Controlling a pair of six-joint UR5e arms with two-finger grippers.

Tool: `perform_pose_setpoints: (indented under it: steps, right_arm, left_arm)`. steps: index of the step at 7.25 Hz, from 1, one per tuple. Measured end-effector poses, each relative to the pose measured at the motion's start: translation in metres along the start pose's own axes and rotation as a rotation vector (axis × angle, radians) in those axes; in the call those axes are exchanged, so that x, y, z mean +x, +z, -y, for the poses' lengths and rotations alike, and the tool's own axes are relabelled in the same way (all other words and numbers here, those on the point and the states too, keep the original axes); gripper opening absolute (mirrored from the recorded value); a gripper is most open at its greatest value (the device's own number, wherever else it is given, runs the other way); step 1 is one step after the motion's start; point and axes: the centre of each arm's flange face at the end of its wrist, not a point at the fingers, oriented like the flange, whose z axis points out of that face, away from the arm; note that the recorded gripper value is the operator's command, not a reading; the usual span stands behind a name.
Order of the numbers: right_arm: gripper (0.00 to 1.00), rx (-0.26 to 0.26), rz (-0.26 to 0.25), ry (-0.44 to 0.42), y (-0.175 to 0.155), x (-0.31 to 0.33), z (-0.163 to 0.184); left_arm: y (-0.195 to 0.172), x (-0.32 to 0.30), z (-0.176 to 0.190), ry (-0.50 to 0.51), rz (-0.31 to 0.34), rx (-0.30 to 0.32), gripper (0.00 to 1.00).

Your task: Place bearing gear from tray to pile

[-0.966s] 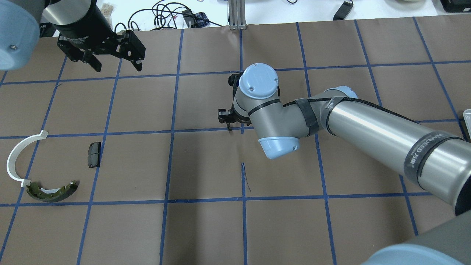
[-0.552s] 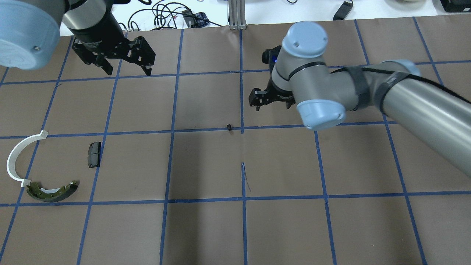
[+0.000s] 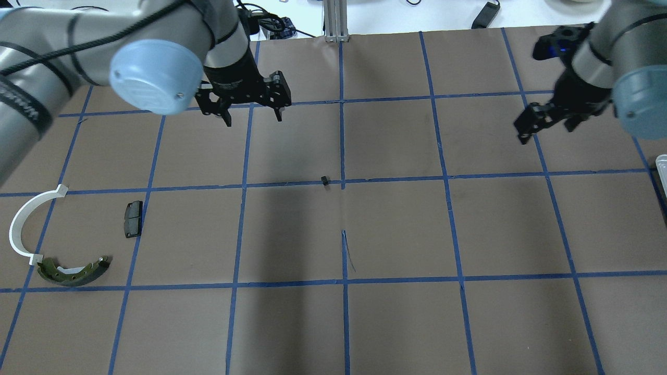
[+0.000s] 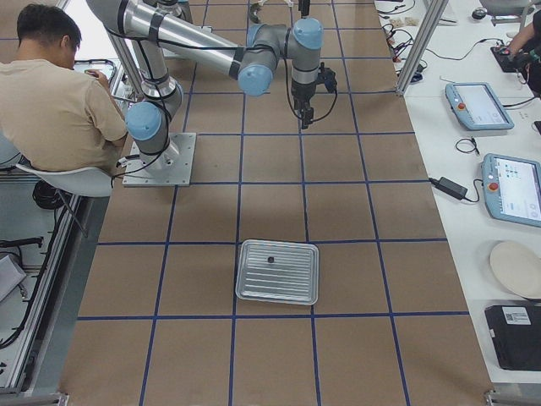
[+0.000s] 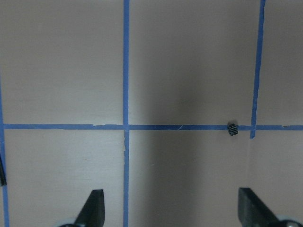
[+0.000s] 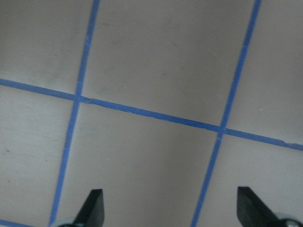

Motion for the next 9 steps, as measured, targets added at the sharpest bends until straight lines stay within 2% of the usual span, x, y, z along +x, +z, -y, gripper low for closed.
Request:
perform_pose_setpoints:
  steps: [2, 3, 5, 6, 7, 8, 9]
  right_arm:
    - [1.0, -0.01, -0.018, 0.067, 0.004, 0.126, -0.062]
    - [1.0, -0.015, -0.027, 0.049, 0.022, 0.181, -0.089]
    - [0.99, -0.025, -0.012, -0.077, 0.087, 0.276, -0.141]
    - [0.94, -0.029, 0.003, -0.167, 0.118, 0.302, -0.155]
    - [0.79, -0.033, 0.023, -0.246, 0.144, 0.315, -0.161]
    - [0.79, -0.036, 0.036, -0.285, 0.161, 0.321, -0.163]
    - [0.79, -0.04, 0.045, -0.3, 0.171, 0.323, -0.164]
  left_arm:
    - [0.078, 0.043, 0.0, -0.103, -0.003, 0.004, 1.0]
    - [0.115, 0.057, -0.004, -0.134, -0.004, 0.001, 1.0]
    - [0.176, 0.072, -0.015, -0.148, 0.013, -0.034, 0.89]
    - [0.195, 0.077, -0.019, -0.165, 0.016, -0.039, 0.84]
    - [0.208, 0.082, -0.022, -0.172, 0.02, -0.045, 0.68]
    - [0.213, 0.087, -0.023, -0.165, 0.02, -0.042, 0.59]
    - [0.213, 0.09, -0.023, -0.148, 0.015, -0.033, 0.38]
